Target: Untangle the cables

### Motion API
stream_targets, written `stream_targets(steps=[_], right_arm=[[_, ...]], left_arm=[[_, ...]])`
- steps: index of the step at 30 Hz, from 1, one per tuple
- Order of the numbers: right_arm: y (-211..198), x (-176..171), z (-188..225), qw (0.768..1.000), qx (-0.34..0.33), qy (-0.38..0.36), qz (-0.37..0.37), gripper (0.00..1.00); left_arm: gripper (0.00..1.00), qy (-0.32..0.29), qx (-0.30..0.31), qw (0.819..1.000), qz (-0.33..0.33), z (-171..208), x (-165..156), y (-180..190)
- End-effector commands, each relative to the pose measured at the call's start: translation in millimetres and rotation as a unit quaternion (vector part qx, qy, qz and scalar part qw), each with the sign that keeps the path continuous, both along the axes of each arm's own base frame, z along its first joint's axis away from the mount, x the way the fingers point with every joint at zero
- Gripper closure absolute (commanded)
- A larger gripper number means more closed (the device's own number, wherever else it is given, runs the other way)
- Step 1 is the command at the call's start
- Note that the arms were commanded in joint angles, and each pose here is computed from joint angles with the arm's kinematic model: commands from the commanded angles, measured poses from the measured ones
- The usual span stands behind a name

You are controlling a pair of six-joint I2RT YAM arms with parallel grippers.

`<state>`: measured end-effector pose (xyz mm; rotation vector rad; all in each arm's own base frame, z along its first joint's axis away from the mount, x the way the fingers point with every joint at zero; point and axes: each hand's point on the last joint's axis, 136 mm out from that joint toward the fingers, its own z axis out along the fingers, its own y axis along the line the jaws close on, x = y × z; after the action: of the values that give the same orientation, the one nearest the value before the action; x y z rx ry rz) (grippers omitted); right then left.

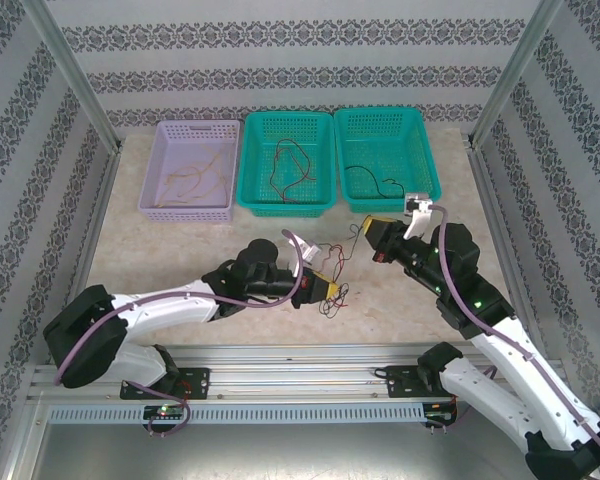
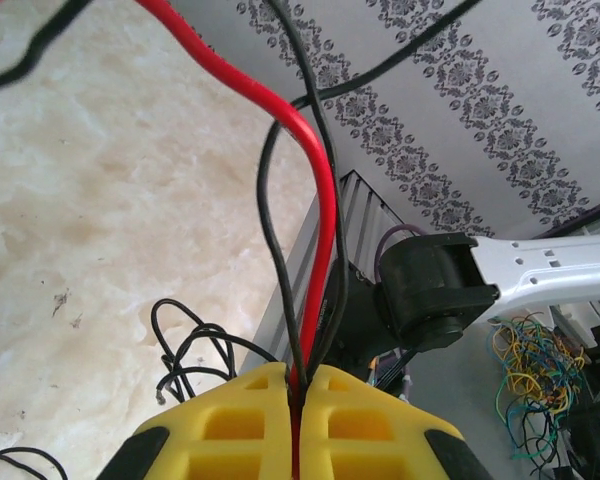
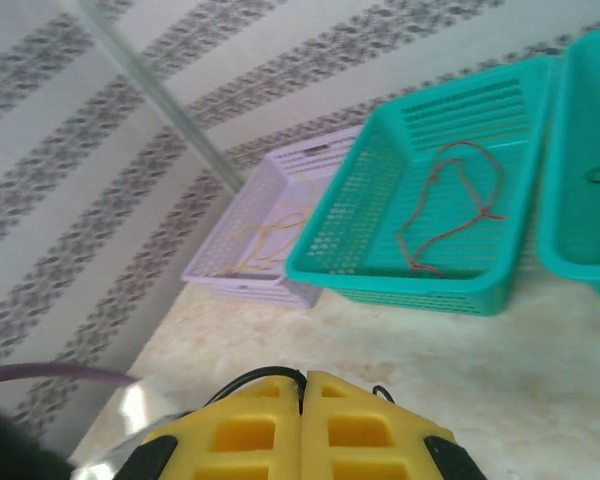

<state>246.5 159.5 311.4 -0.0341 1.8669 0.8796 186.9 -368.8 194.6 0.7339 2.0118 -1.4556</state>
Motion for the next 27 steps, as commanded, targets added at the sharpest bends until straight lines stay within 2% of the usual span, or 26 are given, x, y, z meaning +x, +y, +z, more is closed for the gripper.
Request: stream_targets(steps=[1,5,8,10,12,15,21,27], right_arm=[[-19,11,-20,0.998,-0.010,0.026,-0.050,1.00],[-29,18,-34,0.996,-0.008,0.050,-0.070,1.00],[-17,15,-33,0.999,0.006,0.045,-0.030,1.00],[3,5,-25,0.998,0.034,0.025,0.035,0.84],[17,-4,-20,0.995,0.053,0.020,0.087,0.73],[22,-10,-28,0.992,0.050,0.041,0.107,0.65],[40,-17,-39,0.981,0.078,0.073,0.162,0.67],[68,-24,-66,0.967,0.059,0.121,0.215,0.73]], left_arm=[[1.00,-0.006,0.005,1.000,-0.012,-1,-11,5],[1.00,-0.011,0.005,1.000,-0.012,1,-14,8],[1.00,-0.012,0.007,1.000,-0.010,1,-13,9],[1.00,-0.012,0.008,1.000,-0.005,1,-11,9],[1.00,-0.014,0.010,1.000,0.005,1,-8,9],[1.00,-0.013,0.035,0.999,0.033,-2,3,12],[1.00,-0.020,0.079,0.995,0.065,-9,16,17],[1.00,-0.024,0.088,0.993,0.073,-8,20,17]])
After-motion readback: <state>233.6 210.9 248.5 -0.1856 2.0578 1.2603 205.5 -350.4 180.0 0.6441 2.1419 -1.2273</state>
